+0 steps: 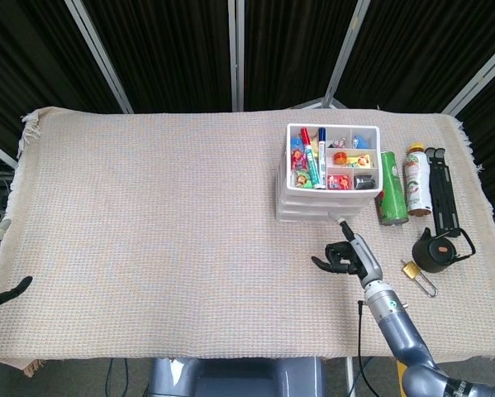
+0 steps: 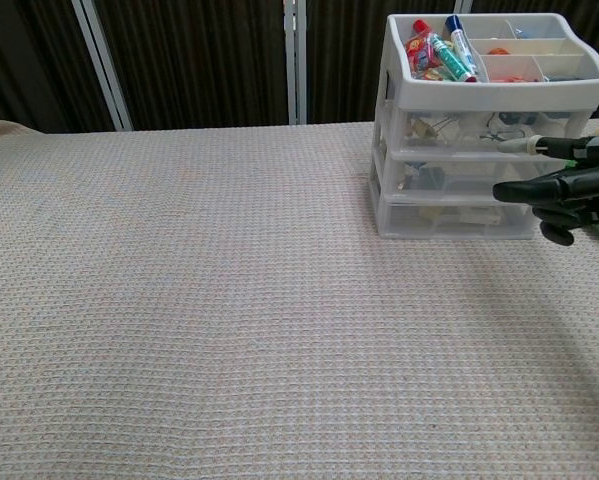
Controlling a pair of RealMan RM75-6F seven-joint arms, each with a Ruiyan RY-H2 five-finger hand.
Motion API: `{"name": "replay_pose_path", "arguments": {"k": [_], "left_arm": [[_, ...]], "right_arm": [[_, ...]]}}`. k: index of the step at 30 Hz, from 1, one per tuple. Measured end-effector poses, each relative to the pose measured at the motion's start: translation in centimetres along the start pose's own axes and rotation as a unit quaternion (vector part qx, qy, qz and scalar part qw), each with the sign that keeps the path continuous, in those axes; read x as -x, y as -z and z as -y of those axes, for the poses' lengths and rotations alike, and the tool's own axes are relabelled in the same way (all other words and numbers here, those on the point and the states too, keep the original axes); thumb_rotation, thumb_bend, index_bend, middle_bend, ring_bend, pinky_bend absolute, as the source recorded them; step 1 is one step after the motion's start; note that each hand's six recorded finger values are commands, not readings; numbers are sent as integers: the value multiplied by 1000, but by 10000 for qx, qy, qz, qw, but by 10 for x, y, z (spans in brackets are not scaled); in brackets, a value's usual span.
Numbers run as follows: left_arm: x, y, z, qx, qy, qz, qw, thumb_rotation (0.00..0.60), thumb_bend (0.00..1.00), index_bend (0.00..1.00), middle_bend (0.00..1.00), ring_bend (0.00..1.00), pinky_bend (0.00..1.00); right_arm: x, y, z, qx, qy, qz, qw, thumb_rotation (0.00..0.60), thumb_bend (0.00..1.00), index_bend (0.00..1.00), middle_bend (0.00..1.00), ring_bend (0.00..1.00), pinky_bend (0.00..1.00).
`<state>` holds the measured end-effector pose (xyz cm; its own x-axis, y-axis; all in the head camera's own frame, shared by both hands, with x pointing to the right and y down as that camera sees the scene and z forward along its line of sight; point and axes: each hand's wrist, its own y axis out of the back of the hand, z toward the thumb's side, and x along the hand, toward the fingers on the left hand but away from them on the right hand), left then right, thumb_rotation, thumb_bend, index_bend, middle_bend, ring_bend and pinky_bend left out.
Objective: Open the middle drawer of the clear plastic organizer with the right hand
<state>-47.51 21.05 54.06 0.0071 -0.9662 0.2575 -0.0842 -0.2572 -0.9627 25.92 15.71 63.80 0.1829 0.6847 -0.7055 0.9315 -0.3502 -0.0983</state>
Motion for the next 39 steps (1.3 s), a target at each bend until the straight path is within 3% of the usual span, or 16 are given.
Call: {"name": "replay_pose_path", "arguments": {"k": [10,23,39], "left_arm": [[0,-2,-1,-136,-90,9,9999,600,160,0,0,0,0],[4,-6,-5,-230,-193,55,9995,600,160,0,0,0,0],[4,-8,-5,-238,-148,90,9996,600,161,0,0,0,0]], "right_arm": [[16,-2,10,332,134,-141,9993,600,166,92,819,843,766],[29,4,18,454,164,-27,9988,600,170,154,816,840,765],[39,3,11,456,436,-43,9980,600,171,152,816,839,765]]}}
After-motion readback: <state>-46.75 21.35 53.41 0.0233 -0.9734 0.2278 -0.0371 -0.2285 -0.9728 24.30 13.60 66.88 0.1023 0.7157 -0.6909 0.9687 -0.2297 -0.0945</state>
